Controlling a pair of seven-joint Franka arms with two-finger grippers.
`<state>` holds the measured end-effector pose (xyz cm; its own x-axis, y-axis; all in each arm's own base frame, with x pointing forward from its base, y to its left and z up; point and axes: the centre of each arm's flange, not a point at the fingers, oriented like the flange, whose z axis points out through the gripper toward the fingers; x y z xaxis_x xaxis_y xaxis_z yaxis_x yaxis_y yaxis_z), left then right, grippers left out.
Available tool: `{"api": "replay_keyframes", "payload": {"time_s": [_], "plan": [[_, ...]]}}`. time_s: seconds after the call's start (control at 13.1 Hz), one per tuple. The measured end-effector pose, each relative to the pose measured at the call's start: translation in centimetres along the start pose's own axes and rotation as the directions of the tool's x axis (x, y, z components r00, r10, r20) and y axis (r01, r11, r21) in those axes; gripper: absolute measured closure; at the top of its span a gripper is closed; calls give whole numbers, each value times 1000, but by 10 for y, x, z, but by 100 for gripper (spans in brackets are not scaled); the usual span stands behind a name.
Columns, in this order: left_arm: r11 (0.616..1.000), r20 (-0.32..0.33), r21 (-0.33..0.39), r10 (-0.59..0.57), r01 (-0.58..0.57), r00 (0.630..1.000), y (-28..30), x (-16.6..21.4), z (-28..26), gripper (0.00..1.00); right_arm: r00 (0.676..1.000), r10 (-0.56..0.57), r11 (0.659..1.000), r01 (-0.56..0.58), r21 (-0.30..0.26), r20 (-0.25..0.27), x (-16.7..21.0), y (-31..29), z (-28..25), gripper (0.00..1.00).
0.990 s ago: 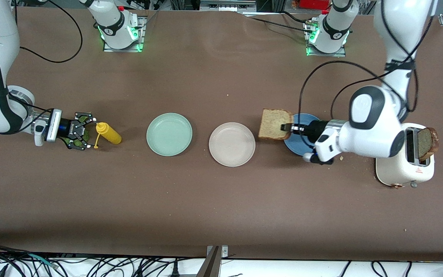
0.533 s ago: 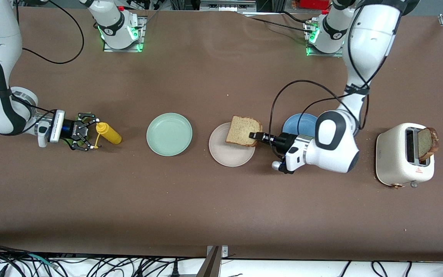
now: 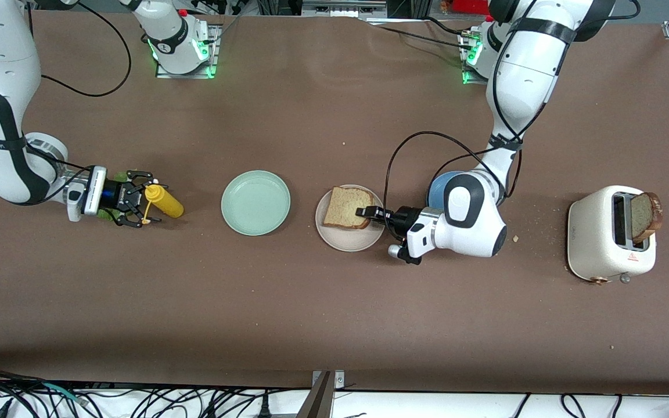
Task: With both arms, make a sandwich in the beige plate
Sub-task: 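Lift the toast from the toaster and place it on the beige plate, then withdraw the left gripper while the right gripper lifts the mustard bottle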
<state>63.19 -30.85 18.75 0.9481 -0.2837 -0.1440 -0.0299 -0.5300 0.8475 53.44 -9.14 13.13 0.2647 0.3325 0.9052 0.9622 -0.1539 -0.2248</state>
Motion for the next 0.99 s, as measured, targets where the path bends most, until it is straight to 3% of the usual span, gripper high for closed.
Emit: {"api": "replay_keyframes", "payload": {"time_s": [0.08, 0.3, 0.53, 0.61, 0.84, 0.99], "plan": [[1000, -5, 2, 18, -18, 1000, -4, 1, -3, 65, 1000, -2, 1000, 2, 0, -2, -4, -1, 1, 9], [999, -28, 12, 30, -30, 999, -18, 3, -19, 32, 999, -52, 998, 52, -22, -14, -4, 1, 2, 46], [998, -69, 55, 33, -29, 997, -36, 8, -46, 0, 997, -72, 997, 72, -37, -6, -1, 3, 6, 74], [997, -88, 67, 28, -22, 996, -44, 9, -60, 0, 997, -77, 996, 77, -42, 1, 1, 5, 7, 84], [995, -182, 97, -7, 25, 983, -67, 12, -128, 0, 993, -105, 992, 108, -65, 53, 14, 15, 10, 86], [983, -223, 173, -26, 66, 974, -75, 8, -178, 0, 987, -114, 988, 125, -93, 114, 33, 25, 15, 89]]}}
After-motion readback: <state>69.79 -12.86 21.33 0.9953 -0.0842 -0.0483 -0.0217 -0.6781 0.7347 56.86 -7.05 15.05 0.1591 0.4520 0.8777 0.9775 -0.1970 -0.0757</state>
